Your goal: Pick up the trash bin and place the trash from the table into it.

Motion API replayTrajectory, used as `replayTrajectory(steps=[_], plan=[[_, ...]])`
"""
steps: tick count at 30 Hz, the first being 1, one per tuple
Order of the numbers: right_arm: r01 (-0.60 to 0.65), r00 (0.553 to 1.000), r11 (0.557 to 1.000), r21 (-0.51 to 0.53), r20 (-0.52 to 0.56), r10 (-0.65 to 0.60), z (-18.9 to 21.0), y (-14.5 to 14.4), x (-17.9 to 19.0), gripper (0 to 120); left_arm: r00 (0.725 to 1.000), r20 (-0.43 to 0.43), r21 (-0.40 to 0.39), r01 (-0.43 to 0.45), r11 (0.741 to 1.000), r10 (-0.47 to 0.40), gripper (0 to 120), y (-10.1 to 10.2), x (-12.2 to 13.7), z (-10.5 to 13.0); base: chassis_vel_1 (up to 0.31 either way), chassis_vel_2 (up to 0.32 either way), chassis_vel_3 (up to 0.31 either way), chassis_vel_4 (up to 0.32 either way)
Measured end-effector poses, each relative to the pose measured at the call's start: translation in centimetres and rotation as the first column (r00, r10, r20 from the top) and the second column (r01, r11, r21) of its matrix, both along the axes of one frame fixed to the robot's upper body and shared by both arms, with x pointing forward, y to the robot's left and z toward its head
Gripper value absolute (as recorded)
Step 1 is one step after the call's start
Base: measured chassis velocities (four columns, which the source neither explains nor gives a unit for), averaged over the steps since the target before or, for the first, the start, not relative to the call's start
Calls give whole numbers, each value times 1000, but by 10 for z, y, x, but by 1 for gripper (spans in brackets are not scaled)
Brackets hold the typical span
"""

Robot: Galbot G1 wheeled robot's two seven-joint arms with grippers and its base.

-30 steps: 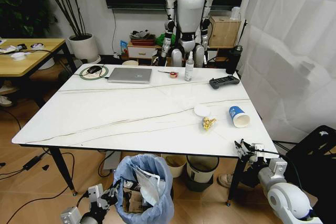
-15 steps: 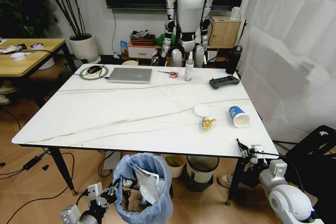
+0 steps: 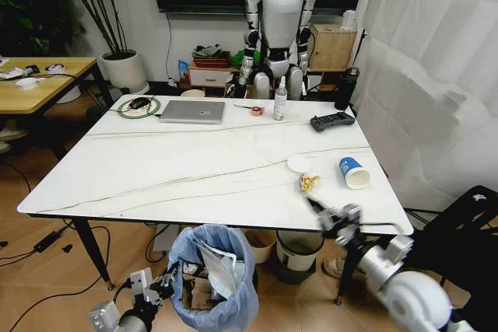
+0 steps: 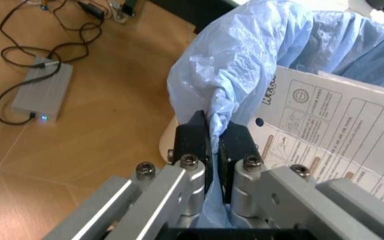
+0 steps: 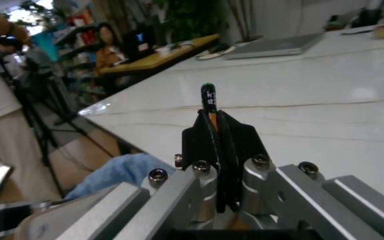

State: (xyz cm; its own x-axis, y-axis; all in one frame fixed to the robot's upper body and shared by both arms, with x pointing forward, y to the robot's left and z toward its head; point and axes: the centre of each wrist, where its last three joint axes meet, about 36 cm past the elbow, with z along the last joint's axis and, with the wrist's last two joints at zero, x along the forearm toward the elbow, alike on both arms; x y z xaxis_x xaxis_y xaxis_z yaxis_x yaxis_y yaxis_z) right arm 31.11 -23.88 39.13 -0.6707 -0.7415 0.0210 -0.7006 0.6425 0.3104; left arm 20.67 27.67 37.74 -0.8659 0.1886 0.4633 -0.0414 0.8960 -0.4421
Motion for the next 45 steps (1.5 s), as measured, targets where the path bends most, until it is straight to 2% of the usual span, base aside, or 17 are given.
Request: replayTrajectory(steps=[9,17,26,31,35,38,40,41,42,45], plan=[[-184,983,982,38,25,184,-22,43,2,0,1000,2,6,0,1000,0,0,0,1,6,0,0,0,0],[-236,971,972,19,44,235,-22,50,20,0,1000,7,5,7,1000,-7,0,-2,1,10,0,0,0,0],[-239,970,971,-30,28,240,-36,45,20,1,1000,9,5,11,1000,-11,0,-3,1,13,0,0,0,0],[-225,974,974,-35,30,226,-38,45,19,23,1000,13,5,12,1000,-12,0,-2,2,14,0,0,0,0],[-212,976,977,-34,38,213,-36,43,20,34,1000,16,6,11,1000,-12,0,-2,4,14,0,0,0,0],[-166,983,986,-25,69,168,-27,40,29,46,1000,15,7,10,1000,-10,0,-2,4,13,0,0,0,0],[-90,991,996,1,95,90,-16,36,44,53,1000,13,7,9,1000,-9,0,-1,5,12,0,0,0,0],[-90,991,996,1,95,90,-16,36,44,53,1000,13,7,9,1000,-9,0,-1,5,12,0,0,0,0],[46,992,999,7,120,-47,2,28,70,61,1000,11,7,7,1000,-7,0,-1,4,11,0,0,0,0],[265,961,963,-47,96,-260,20,9,98,73,1000,10,6,3,1000,-3,0,-1,4,10,0,0,0,0]])
